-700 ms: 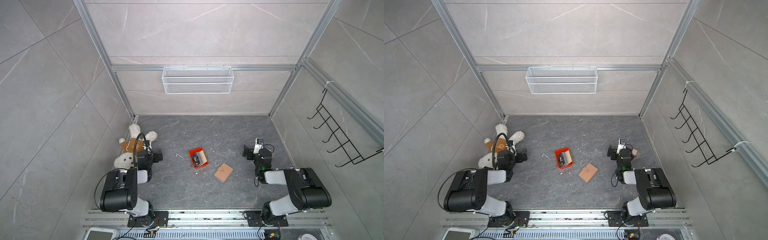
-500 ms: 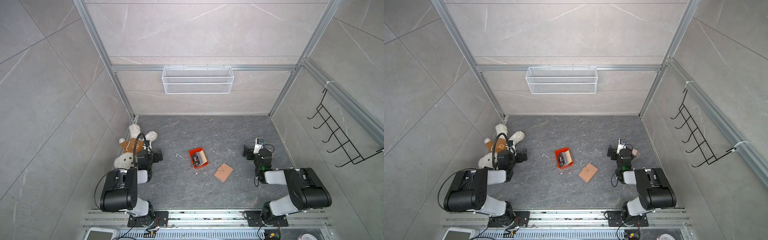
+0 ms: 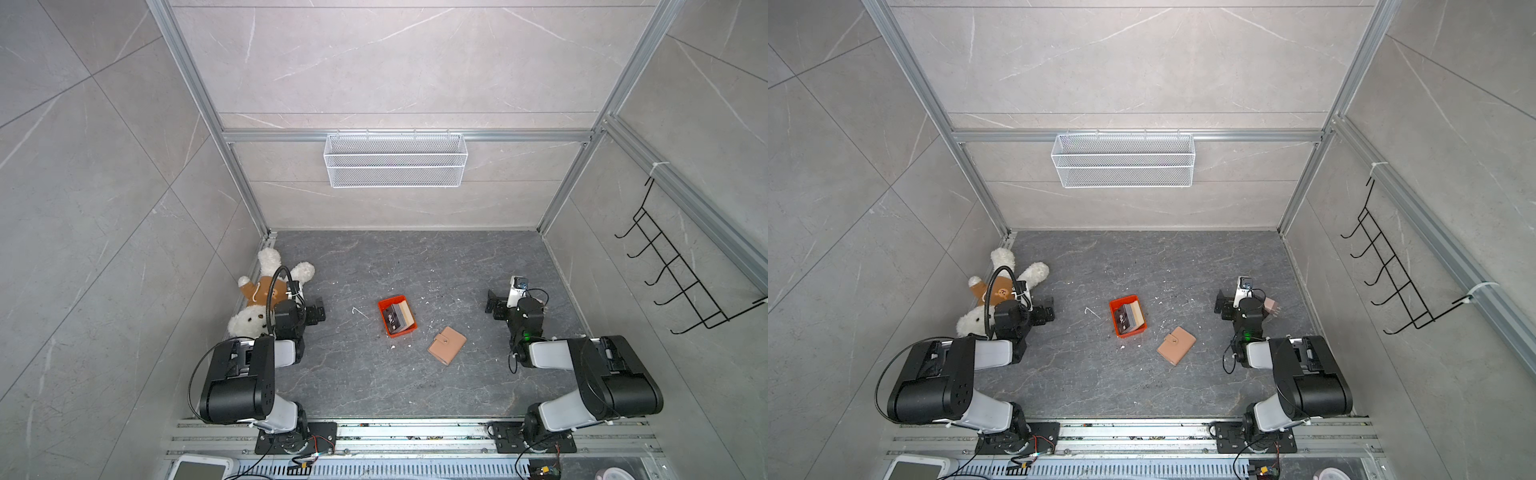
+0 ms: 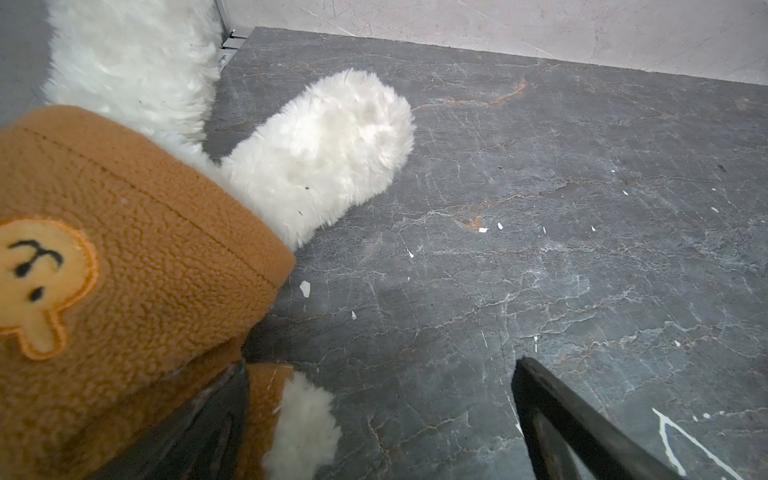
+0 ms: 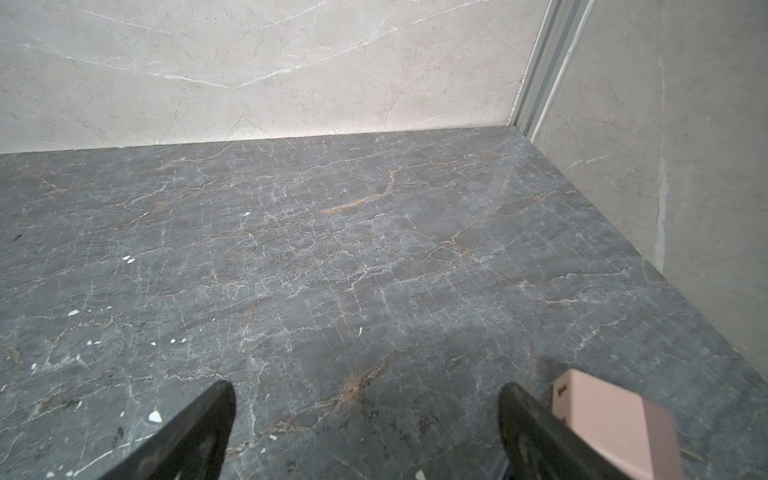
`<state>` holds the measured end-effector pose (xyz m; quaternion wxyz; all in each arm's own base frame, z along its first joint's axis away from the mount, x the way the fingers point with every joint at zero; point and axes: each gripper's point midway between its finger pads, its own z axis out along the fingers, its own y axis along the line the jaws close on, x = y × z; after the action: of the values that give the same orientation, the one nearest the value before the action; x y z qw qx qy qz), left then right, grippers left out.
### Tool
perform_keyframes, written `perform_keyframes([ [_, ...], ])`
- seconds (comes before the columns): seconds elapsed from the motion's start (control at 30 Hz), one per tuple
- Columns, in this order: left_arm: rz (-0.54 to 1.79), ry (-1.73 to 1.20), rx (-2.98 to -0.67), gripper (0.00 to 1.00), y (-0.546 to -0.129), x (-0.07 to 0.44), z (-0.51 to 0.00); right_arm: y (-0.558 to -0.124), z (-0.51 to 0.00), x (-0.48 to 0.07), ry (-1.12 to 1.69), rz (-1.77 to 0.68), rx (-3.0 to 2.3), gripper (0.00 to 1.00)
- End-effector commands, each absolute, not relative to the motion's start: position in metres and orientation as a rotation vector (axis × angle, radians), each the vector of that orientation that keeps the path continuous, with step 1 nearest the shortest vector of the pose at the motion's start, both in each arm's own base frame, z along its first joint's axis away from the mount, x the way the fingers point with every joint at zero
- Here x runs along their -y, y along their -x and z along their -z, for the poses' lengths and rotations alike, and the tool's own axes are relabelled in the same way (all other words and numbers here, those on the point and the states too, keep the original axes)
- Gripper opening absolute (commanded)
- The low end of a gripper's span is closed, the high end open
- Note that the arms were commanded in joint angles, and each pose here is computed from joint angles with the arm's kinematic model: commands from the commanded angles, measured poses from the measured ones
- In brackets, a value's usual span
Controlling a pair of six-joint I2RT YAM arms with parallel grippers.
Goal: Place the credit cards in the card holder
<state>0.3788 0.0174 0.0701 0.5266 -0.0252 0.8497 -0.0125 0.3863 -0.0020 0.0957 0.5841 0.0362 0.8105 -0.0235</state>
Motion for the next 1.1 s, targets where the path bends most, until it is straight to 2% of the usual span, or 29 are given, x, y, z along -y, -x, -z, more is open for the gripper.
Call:
perform_keyframes([
  [0.0,0.014,0.038,-1.975,1.00,-0.3864,-0.0193,-0.0851,-0.3889,-0.0976,-0.0014,-0.072,0.049,-1.883,1.00],
  [1.07,0.006,0.037,-1.951,1.00,-0.3827,-0.0192,-0.0892,-0.3803,-0.1022,0.0025,-0.099,0.055,-1.833,1.00],
])
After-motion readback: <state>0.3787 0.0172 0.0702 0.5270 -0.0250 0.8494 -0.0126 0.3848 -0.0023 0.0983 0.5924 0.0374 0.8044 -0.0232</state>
